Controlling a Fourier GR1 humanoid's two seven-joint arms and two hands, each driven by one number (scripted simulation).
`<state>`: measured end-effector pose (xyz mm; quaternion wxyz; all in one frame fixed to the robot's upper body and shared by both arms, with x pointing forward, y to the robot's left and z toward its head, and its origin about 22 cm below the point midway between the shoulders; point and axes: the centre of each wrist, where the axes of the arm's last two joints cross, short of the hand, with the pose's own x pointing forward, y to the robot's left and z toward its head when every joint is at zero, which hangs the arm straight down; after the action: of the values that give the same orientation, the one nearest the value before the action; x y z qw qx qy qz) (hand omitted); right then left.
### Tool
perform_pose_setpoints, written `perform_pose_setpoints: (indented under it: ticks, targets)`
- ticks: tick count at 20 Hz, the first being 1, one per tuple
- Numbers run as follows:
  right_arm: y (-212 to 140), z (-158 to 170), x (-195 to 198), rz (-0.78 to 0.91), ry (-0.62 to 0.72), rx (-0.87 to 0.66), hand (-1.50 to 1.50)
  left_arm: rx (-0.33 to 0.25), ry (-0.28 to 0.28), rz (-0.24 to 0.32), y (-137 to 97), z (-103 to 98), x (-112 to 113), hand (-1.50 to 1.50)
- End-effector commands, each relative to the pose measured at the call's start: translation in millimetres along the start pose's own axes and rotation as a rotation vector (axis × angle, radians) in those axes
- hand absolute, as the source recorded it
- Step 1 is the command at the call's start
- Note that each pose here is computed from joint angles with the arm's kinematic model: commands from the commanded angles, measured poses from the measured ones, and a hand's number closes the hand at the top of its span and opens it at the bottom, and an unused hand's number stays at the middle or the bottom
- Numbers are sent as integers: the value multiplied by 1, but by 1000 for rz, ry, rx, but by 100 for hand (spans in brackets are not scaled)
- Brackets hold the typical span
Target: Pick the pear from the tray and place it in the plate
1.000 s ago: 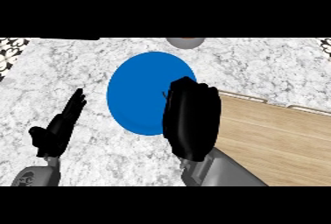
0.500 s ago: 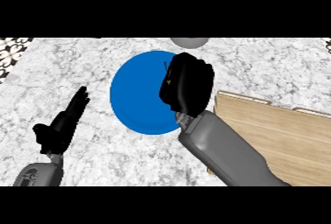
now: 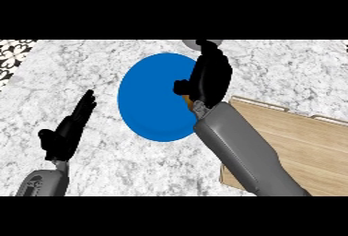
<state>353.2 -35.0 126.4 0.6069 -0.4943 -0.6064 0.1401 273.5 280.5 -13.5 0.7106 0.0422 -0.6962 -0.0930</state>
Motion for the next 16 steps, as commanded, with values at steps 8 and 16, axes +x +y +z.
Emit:
perform_pose_setpoints:
  ticks: [8,16]
  targets:
    - [-10,0,-20,-586,185,-221,-150,28,29,4,6,5,-7,0]
    - [-8,74,-90,-676,184,-208,-150,81,20,5,36,25,-21,0]
